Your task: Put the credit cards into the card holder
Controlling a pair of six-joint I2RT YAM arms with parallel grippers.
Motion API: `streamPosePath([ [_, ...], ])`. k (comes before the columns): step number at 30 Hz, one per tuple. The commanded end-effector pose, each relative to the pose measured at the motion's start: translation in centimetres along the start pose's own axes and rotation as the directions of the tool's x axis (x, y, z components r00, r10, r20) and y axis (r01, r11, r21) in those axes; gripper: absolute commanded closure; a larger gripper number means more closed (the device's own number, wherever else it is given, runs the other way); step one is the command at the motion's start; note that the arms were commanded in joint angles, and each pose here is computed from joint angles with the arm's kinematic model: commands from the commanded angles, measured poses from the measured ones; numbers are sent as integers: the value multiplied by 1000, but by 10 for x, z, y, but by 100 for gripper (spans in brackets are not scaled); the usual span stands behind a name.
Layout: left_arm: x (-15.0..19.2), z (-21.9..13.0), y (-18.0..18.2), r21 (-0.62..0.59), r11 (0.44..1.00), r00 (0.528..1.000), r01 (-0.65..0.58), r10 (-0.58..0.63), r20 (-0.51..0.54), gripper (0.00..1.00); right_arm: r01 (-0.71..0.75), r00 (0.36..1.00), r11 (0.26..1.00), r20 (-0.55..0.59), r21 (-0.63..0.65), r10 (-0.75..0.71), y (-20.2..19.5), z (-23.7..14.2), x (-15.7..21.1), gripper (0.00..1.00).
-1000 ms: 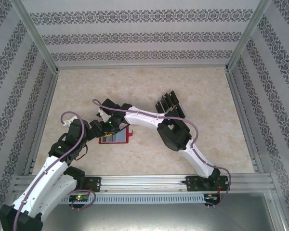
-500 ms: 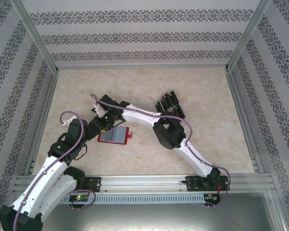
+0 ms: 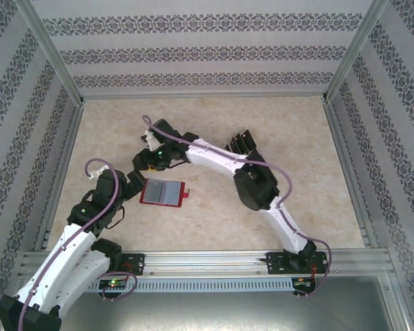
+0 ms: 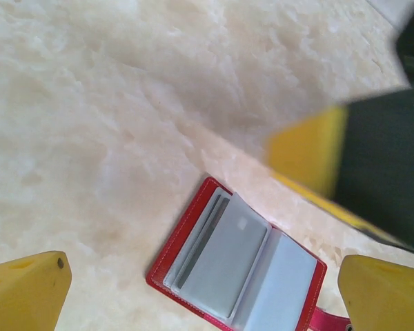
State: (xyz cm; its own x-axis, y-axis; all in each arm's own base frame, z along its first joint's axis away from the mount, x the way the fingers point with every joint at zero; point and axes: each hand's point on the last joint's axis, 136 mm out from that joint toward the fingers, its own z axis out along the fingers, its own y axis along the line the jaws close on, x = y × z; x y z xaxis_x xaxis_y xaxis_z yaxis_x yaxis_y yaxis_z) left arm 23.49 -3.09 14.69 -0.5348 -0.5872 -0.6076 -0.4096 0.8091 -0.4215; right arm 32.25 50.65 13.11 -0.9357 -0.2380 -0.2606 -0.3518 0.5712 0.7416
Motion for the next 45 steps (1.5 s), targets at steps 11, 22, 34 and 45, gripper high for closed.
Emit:
streamPosePath([
  [11, 0, 7, -24, -26, 999, 992, -34, 30, -125, 0, -76, 992, 875, 127, 478, 17, -111, -106, 63, 46],
  [22, -22, 6, -40, -205, 964, 968, 170, -202, -147, 0, -59, 998, 855, 42, 516, 43, -126, -75, 94, 46],
  [34, -41, -6, -89, -121, 929, 915, 349, -366, -169, 0, -53, 995, 834, -37, 550, 88, -142, -64, 114, 78],
  [45, -48, -6, -125, -47, 894, 870, 446, -445, -213, 0, -60, 995, 795, -25, 603, 94, -172, -99, 88, 99],
])
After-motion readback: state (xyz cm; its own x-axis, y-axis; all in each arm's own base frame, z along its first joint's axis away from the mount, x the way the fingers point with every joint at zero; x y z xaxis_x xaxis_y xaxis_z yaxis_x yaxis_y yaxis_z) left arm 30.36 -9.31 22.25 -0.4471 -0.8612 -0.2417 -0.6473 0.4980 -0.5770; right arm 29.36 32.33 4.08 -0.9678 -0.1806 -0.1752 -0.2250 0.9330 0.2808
